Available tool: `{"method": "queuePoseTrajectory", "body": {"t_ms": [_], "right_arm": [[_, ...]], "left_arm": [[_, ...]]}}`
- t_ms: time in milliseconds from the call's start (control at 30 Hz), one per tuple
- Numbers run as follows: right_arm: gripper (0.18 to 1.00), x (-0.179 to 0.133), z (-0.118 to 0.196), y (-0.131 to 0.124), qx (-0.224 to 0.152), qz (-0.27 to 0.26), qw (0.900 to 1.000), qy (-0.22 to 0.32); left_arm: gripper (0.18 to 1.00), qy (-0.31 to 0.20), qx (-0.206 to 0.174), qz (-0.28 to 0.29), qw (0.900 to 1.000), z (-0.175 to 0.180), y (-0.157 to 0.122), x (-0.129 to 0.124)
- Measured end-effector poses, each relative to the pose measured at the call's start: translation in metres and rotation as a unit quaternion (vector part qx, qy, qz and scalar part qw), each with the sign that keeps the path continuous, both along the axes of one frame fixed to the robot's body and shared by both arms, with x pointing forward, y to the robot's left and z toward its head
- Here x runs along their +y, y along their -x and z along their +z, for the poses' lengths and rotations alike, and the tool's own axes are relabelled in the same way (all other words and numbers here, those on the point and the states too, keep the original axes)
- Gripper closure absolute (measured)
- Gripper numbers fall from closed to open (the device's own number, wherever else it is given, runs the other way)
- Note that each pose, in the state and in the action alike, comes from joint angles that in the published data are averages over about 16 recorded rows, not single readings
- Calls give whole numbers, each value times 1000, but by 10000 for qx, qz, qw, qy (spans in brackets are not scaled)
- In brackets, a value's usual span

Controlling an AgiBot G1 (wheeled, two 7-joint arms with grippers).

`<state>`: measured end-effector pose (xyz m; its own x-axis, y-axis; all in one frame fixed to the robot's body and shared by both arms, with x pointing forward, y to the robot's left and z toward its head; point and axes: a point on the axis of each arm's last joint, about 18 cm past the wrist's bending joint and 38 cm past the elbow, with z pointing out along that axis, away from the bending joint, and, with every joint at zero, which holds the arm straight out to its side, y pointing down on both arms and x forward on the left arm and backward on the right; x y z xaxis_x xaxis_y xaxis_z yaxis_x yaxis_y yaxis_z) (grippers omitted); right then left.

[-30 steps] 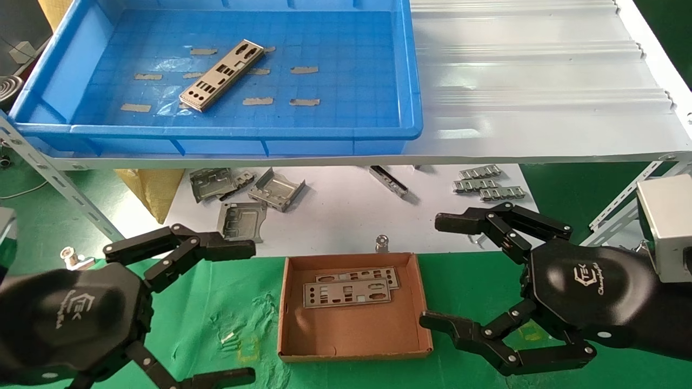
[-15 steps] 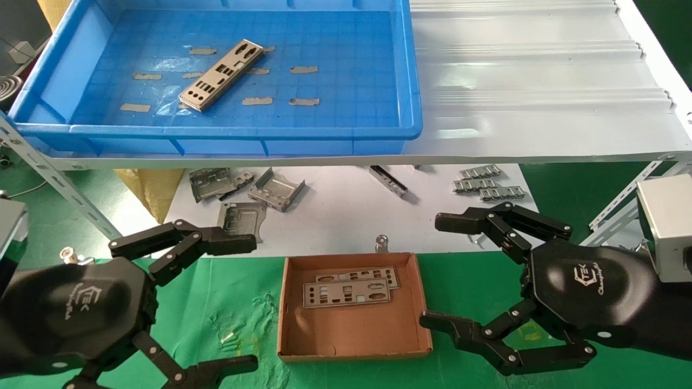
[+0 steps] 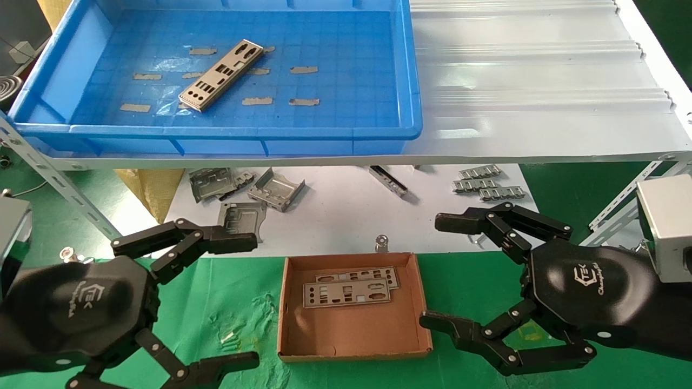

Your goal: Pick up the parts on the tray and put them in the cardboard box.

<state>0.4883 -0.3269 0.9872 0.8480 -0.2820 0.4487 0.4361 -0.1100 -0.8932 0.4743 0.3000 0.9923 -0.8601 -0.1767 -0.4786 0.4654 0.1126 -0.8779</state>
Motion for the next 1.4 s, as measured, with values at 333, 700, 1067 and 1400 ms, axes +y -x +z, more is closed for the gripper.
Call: {"method": "queuePoseTrajectory", "body": {"t_ms": [333,700,1067,1400], "right_arm": [[178,0,0,0,0,0,10000,0],[178,0,0,0,0,0,10000,0],[178,0,0,0,0,0,10000,0],[178,0,0,0,0,0,10000,0]], "left_arm": [[184,4,4,3,10000,0,-1,0],[184,4,4,5,10000,0,-1,0],[184,6,4,4,10000,0,-1,0],[184,7,5,5,10000,0,-1,0]]}}
